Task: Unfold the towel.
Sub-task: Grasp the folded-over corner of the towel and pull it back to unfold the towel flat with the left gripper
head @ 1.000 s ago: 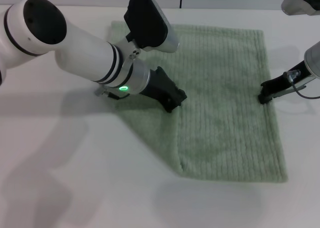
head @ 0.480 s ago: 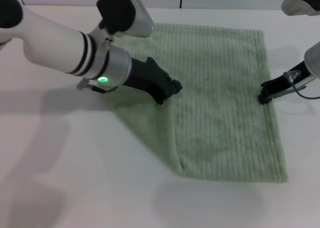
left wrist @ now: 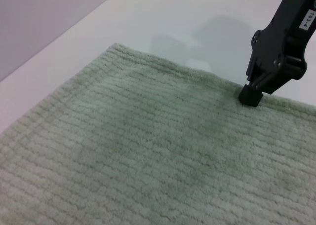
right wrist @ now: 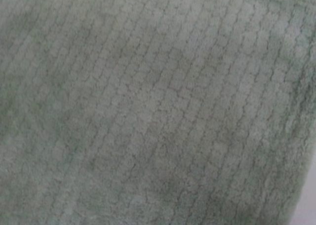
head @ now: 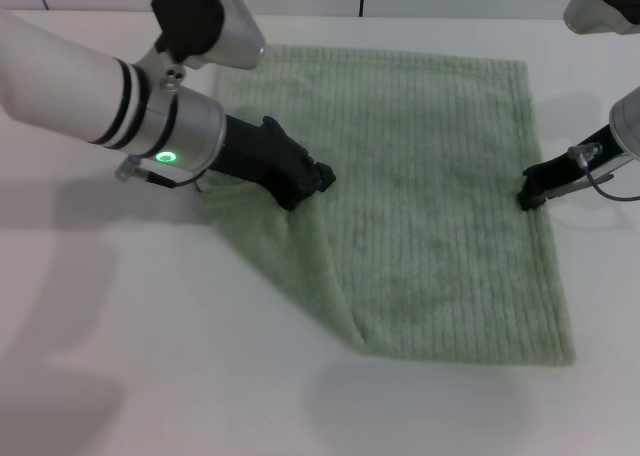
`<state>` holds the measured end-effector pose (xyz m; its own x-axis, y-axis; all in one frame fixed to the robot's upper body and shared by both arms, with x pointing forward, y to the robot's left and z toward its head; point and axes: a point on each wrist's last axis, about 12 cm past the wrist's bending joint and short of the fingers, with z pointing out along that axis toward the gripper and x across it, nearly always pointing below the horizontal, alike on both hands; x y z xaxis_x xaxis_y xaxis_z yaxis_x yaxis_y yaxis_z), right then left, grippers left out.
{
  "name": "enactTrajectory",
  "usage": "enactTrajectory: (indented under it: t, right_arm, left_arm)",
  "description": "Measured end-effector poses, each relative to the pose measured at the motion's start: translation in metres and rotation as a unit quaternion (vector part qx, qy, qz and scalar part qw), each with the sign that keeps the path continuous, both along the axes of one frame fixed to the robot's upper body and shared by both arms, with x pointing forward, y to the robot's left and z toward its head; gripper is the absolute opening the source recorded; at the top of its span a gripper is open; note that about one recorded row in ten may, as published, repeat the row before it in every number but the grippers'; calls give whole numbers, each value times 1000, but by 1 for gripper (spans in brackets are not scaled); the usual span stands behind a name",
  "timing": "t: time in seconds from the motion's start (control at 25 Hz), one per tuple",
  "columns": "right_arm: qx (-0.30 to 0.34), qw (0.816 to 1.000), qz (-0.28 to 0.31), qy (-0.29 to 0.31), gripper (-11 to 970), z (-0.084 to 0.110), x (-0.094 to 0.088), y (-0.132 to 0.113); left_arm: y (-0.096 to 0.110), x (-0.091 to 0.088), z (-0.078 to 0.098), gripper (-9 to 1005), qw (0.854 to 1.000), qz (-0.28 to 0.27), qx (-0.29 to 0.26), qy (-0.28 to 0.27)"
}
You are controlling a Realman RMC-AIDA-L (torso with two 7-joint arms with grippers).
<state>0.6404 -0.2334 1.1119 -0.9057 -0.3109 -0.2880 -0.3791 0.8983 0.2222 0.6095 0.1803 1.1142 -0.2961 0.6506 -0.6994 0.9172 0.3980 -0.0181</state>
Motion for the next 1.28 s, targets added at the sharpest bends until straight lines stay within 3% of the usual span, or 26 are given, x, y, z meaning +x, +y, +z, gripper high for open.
enactTrajectory:
  t: [0.4,1.28]
  right_arm:
    - [0,1000,1,2,-1,-1,0,1]
    - [-1,1000,2,3,-1,-1,0,0]
  left_arm:
    - [30,-15,18,26,999,-16,-43,-10]
    - [74,-32,14,29,999,-9,-36,30]
